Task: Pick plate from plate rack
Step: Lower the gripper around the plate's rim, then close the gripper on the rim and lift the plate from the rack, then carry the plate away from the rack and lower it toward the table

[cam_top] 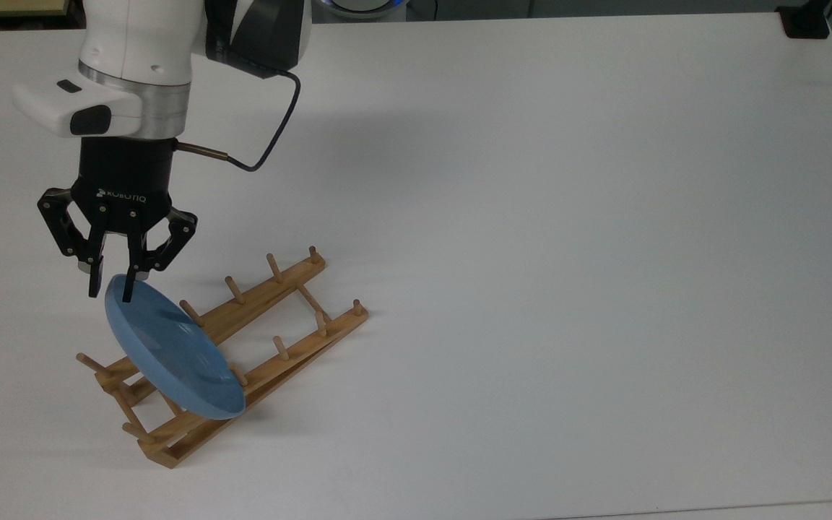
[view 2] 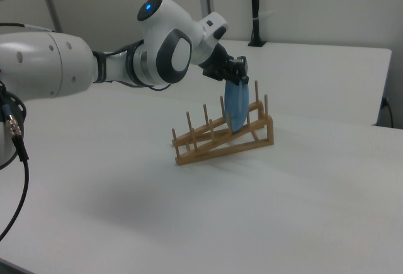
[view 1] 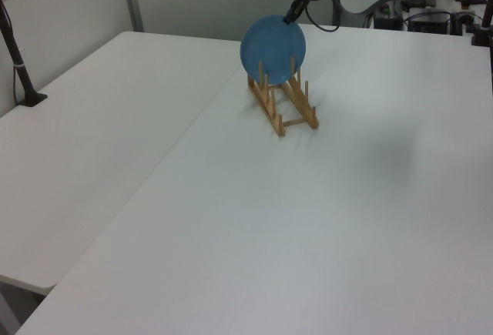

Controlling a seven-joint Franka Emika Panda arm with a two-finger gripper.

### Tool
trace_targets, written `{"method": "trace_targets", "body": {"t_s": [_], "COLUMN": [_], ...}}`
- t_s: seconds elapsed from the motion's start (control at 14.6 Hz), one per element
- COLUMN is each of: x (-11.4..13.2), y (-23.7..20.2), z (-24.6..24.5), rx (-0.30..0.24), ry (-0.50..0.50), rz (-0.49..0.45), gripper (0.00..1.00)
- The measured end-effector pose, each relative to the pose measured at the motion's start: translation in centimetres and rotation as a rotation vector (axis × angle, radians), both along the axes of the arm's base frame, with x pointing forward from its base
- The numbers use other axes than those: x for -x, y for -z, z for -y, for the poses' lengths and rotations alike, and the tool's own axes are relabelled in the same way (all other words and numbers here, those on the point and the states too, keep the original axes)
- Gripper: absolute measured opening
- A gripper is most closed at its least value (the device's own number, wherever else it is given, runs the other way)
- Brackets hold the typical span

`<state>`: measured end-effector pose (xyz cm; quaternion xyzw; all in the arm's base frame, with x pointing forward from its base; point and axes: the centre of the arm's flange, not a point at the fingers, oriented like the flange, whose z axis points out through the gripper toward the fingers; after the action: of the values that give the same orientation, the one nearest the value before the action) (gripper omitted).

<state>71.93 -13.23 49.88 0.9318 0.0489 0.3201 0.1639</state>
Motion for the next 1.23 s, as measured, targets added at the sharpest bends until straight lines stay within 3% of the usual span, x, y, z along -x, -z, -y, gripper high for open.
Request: {"method": "trace_targets", "body": {"t_s": [0.21, 0.34, 0.68, 0.75, 0.89, 1.23], "x": [0.0, 0.0, 0.1, 0.1, 0.1, 0.6], "y": [-0.2, -0.2, -0.2, -0.2, -0.7, -4.6], "z": [0.0, 0.2, 0.7, 0.7, 1.0, 1.3], "rx": [0.007, 0.008, 0.036, 0.044, 0.047, 0.06], "ry": [-0.004, -0.002, -0.008, -0.01, -0.008, -0.004], "rz": [0.009, 0.009, 0.006, 0.006, 0.019, 0.083], "gripper": [0.26, 0.14, 0.13, 0.07, 0.05, 0.04]}}
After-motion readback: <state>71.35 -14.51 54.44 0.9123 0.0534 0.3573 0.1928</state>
